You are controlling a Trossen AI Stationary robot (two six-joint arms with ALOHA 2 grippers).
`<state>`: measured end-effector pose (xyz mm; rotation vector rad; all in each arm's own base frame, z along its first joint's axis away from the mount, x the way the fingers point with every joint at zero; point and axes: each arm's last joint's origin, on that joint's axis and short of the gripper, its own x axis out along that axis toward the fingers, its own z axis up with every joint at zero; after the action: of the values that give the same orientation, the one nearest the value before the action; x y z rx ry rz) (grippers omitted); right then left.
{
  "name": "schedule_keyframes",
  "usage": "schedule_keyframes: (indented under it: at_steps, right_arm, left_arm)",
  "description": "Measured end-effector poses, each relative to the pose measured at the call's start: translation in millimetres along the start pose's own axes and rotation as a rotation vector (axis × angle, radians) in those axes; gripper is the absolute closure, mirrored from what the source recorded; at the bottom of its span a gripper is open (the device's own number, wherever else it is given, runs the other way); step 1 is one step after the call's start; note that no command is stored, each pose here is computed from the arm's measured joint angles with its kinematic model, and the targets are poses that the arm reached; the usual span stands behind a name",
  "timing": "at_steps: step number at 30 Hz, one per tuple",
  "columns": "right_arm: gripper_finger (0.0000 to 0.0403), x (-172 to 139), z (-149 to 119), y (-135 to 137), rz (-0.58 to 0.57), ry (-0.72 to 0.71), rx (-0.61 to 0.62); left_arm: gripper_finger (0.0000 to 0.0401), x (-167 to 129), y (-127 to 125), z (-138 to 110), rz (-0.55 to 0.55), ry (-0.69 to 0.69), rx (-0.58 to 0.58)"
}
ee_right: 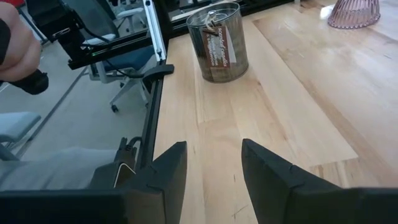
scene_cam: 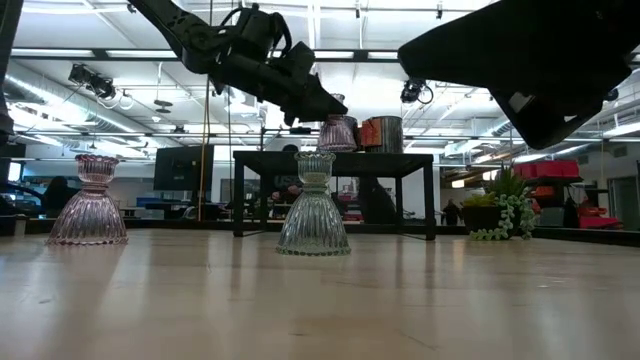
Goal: Pick & Place candle stick holders
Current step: Put the bottom pink candle holder on the shelf
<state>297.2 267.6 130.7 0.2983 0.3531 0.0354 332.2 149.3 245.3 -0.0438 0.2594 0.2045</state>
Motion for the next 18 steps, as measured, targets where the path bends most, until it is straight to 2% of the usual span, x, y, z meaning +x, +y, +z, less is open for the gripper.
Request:
schedule_keyframes:
  at_steps: [11, 18]
  right_arm:
    - [0.025, 0.0, -0.4, -0.2, -0.002, 0.003, -0.003]
    - [0.025, 0.0, -0.5, -0.3, -0.003, 0.005, -0.003]
  left_arm:
    - [0.0267, 1.0, 3.2, -0.2, 0.014, -0.014, -0.007]
    - [0.0242, 5.9, 4.3, -5.2, 0.016, -0.007, -0.015]
